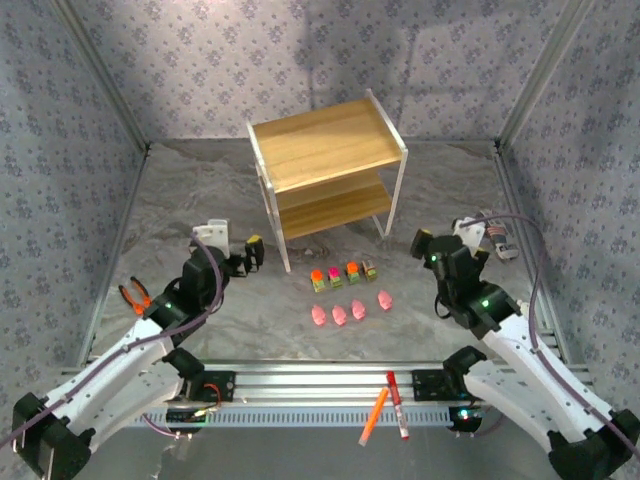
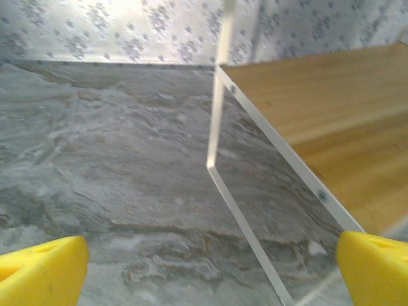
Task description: Place and organize the plastic toys onto the shelf
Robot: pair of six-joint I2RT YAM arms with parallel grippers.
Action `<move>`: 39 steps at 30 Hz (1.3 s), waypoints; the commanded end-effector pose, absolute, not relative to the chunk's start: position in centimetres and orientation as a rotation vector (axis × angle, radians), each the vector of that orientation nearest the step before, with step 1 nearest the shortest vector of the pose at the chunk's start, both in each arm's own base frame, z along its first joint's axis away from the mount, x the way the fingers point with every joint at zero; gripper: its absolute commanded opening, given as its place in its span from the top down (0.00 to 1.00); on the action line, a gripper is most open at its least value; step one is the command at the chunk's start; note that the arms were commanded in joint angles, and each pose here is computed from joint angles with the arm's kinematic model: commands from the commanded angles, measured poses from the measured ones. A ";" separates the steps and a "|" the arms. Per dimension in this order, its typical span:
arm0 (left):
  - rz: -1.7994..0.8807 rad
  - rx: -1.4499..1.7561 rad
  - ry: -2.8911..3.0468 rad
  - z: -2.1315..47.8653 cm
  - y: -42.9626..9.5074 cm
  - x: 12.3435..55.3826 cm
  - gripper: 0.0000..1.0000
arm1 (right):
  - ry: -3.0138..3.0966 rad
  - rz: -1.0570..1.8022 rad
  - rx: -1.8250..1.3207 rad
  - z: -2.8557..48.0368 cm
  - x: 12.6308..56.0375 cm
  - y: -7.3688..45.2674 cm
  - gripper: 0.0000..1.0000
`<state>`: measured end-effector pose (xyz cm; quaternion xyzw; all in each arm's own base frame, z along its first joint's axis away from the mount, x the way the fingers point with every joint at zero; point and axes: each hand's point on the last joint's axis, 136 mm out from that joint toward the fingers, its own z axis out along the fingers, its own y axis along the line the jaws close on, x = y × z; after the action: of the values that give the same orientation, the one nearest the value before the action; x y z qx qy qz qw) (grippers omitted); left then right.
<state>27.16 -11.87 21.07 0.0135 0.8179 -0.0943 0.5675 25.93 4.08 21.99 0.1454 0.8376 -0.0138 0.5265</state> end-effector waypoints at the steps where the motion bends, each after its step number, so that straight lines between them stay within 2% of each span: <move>1: -0.208 0.075 1.989 19.8 -12.3 25.9 0.00 | 2.072 -0.149 0.229 20.3 23.9 4.6 0.00; 8: -0.242 0.190 2.055 16.9 -14.0 23.3 0.02 | 2.128 -0.179 -0.076 18.2 21.0 9.4 0.00; 18: -0.334 0.304 2.156 13.0 -16.3 21.5 0.04 | 2.332 -0.106 -0.166 12.3 19.5 12.6 0.00; 25: -0.337 0.396 2.187 11.8 -17.9 20.7 0.06 | 2.335 0.037 -0.093 9.3 18.7 13.5 0.13; 33: -0.319 0.466 2.226 10.8 -19.3 20.8 0.06 | 2.321 0.046 -0.105 7.5 17.9 13.4 0.27; 39: -0.330 0.472 2.222 10.9 -19.5 20.7 0.06 | 2.329 0.080 -0.150 6.2 17.4 13.8 0.31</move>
<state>20.34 -18.37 9.05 0.1865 0.8936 -0.1091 0.3935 17.43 13.53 6.44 -0.0647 0.9195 0.0172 0.3874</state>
